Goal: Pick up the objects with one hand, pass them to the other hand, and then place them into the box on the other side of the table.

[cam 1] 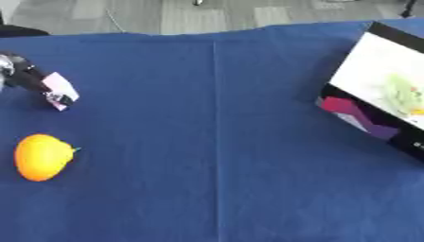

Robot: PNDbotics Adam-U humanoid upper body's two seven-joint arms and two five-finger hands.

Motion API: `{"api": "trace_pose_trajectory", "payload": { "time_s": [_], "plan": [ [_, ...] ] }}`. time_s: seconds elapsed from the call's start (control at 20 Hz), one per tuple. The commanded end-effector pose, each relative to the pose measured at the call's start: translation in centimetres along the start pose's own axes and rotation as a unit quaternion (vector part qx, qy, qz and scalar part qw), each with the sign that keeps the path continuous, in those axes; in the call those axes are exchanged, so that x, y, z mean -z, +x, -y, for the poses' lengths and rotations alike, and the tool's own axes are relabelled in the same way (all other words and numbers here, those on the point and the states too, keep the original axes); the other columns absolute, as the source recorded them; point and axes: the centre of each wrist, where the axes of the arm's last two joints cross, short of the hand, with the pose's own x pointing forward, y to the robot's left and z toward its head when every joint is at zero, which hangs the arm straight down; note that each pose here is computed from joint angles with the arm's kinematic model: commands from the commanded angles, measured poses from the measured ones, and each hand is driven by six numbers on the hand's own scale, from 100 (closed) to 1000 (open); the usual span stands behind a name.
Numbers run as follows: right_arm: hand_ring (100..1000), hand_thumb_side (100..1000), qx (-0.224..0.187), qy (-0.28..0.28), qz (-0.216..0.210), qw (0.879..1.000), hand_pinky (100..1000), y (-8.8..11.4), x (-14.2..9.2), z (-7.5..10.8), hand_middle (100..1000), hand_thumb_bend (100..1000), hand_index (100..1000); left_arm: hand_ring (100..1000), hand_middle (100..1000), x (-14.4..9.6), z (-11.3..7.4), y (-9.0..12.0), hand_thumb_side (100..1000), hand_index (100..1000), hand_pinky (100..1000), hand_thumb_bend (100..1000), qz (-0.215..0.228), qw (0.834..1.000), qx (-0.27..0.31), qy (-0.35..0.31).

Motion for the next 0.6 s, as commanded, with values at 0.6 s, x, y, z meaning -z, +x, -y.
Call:
{"api": "trace_pose_trajectory", "payload": {
  "time_s": [0.6],
  "plan": [
    [1000,555,-0.017,-0.003,0.006,1.000,1000,0.37,0.29,0.78,1000,100,1000,914,782,-0.65,-1.35,0.76,115,698,920,555,-0.004,1.000,0.003,0.017]
  ]
}}
